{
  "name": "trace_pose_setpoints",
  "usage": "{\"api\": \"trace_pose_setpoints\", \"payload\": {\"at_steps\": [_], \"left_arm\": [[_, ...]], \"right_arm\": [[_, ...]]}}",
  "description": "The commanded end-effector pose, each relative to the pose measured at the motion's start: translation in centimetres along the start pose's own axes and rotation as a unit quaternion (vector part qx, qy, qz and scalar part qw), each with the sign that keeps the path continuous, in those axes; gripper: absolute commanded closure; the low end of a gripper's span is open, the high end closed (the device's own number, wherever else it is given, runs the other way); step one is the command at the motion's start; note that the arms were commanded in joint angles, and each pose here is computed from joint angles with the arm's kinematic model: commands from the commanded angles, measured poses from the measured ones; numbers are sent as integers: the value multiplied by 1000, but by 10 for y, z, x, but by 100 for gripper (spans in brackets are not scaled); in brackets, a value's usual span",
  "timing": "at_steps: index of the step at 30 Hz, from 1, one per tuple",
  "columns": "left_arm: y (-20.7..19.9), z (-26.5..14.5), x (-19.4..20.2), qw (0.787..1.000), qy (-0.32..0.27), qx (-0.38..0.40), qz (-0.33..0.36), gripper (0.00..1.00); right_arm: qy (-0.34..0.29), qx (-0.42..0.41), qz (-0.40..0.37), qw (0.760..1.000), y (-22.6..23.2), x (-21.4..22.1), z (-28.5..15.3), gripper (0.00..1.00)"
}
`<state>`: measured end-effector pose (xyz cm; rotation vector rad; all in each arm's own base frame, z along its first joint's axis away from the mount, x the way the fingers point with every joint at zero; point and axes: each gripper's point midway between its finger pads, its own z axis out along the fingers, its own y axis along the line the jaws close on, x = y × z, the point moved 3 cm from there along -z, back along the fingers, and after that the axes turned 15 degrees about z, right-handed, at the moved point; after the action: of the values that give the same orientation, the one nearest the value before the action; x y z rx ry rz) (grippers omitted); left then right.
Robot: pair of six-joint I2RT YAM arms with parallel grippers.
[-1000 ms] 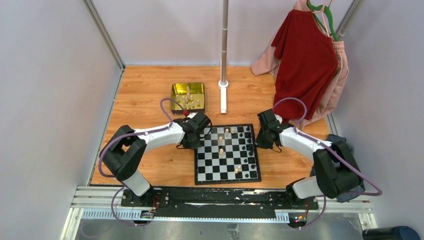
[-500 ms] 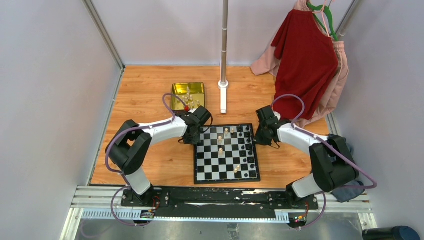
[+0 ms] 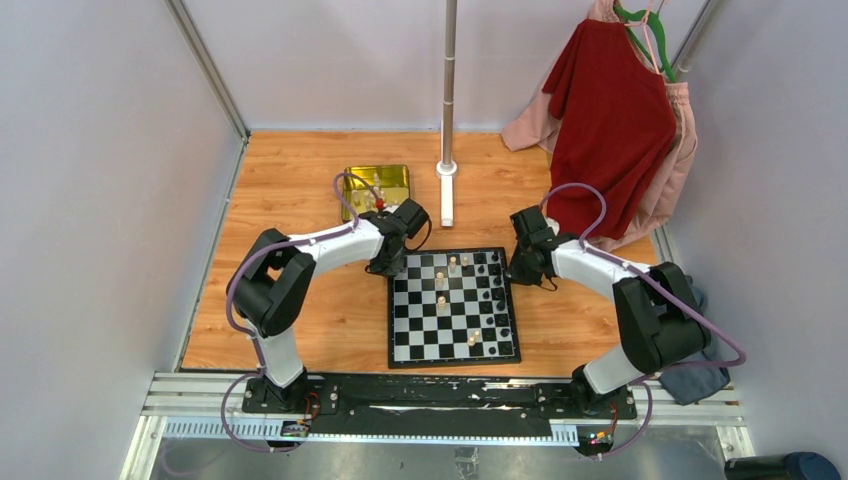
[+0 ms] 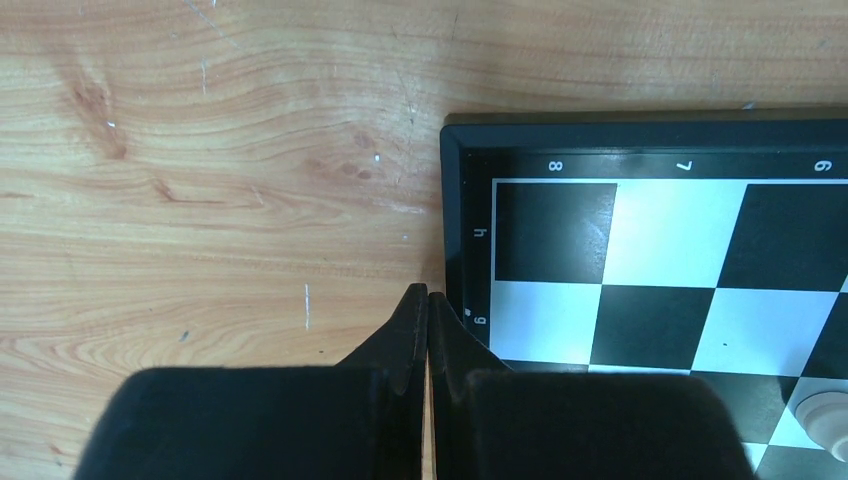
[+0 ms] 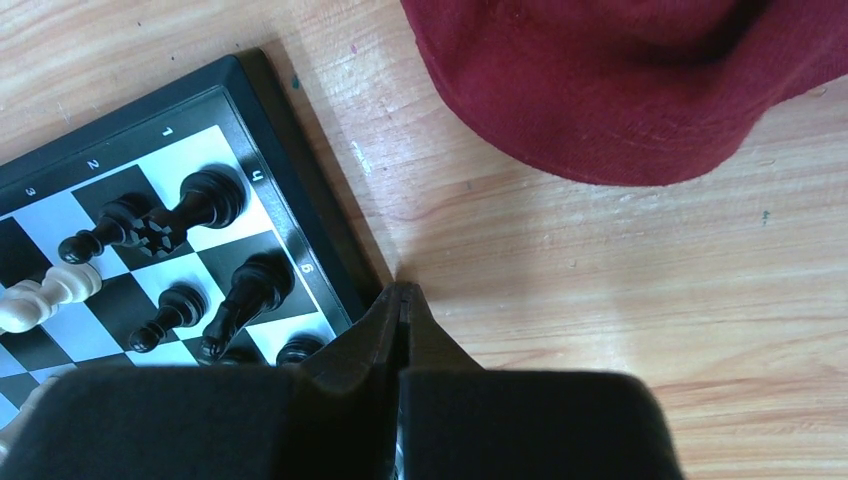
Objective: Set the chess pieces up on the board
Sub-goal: Adjust the chessboard at the center of the board.
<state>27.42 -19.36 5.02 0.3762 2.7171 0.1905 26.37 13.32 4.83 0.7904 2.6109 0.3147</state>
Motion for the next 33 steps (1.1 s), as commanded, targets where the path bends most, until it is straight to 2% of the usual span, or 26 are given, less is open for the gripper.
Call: {"api": "trace_pose_setpoints", "payload": {"at_steps": [1, 10, 16, 22, 24, 27, 29, 30, 33], "left_arm": [[-75, -24, -71, 978, -113, 172, -46, 100], [-80, -24, -75, 976, -113, 181, -37, 100], [-79, -26, -78, 977, -114, 179, -34, 100], [-67, -26, -71, 982, -112, 149, -33, 100], [-59, -28, -70, 984, -114, 132, -34, 97], [-44, -31, -67, 987, -117, 102, -38, 90], [-31, -35, -65, 988, -123, 83, -42, 76], [-26, -38, -65, 988, -127, 75, -45, 73], [-9, -51, -64, 987, -142, 53, -49, 51]], "right_arm": [[77, -78, 11, 994, 35, 24, -1, 100], [68, -62, 28, 995, 18, 14, 4, 100], [68, -66, 25, 995, 22, 10, 4, 100], [61, -63, 19, 996, 23, 5, 3, 100], [59, -60, 18, 996, 21, 3, 2, 100], [52, -54, 15, 997, 18, -2, -1, 100], [44, -51, 12, 998, 17, -8, -5, 100], [39, -48, 10, 998, 15, -11, -8, 100], [21, -45, 4, 999, 13, -24, -19, 97]]}}
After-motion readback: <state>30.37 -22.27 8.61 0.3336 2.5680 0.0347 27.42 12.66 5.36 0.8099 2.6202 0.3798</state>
